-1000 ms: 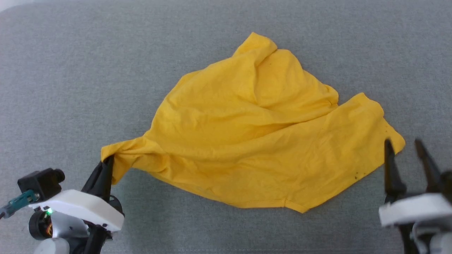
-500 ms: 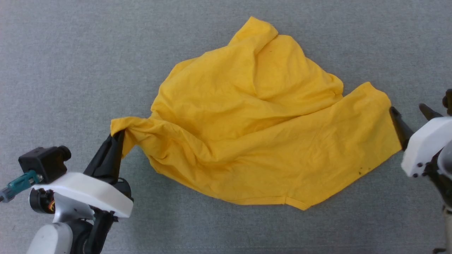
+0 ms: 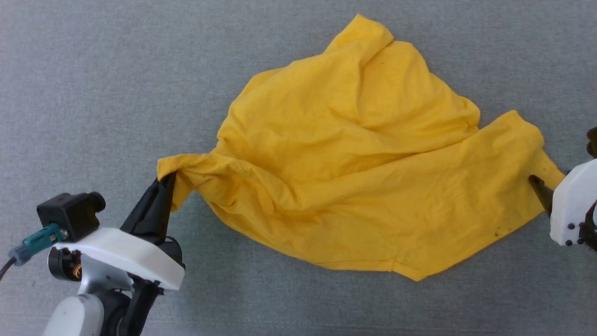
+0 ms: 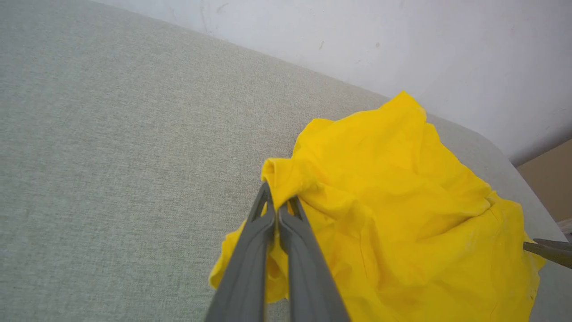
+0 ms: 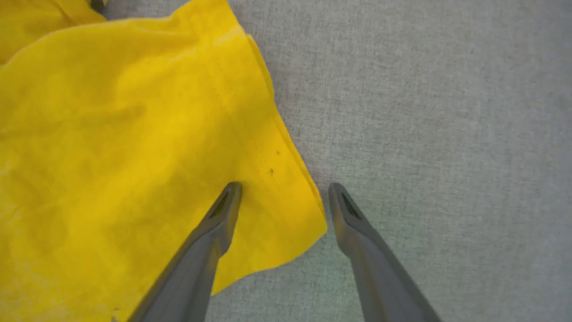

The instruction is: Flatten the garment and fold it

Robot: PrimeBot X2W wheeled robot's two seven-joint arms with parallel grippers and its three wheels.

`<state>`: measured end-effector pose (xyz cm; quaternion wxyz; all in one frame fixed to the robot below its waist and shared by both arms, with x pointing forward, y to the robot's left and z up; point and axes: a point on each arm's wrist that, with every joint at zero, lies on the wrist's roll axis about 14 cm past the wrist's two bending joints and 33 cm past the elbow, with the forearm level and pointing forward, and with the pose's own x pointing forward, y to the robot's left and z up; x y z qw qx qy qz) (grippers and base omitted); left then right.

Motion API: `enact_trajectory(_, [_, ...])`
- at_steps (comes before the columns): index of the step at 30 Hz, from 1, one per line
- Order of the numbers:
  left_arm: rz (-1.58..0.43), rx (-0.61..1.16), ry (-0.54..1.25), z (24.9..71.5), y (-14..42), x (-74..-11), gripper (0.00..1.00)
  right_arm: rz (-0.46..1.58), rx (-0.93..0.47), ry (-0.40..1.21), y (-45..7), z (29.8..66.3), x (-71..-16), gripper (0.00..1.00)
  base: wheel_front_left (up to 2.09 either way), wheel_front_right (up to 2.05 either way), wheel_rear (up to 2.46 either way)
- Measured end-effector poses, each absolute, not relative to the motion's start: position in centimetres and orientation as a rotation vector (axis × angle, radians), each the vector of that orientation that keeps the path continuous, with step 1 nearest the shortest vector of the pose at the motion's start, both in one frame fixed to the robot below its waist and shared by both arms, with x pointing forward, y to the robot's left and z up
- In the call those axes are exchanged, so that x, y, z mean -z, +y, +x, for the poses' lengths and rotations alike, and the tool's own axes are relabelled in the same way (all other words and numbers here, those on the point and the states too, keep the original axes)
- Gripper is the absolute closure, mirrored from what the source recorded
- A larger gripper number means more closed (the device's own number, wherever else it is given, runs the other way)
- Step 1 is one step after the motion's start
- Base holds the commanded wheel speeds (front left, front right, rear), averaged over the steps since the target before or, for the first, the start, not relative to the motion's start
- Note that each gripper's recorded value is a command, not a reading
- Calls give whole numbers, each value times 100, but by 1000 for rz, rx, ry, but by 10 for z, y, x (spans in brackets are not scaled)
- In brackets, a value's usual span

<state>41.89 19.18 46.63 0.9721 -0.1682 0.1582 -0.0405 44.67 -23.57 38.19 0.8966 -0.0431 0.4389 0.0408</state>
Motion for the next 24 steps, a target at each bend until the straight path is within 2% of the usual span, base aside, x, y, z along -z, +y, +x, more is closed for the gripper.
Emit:
enact_trajectory(3, [-339,75,324,418,194,-465,100,-66,-90,931,-234,445,-375,0,0,0,0])
enact_trajectory(5, [-343,75,325,418,194,-465,100,-67,-92,935,-233,445,-374,63,0,0,0])
enact_trajectory(6, [-346,76,325,418,194,-464,100,-66,-90,935,-234,444,-374,100,0,0,0])
enact_trajectory(17, [-369,92,307,420,188,-470,100,-1,-45,900,-240,435,-379,100,0,0,0])
enact_trajectory(24, [-426,114,237,420,183,-491,100,188,-29,707,-226,448,-418,100,0,0,0])
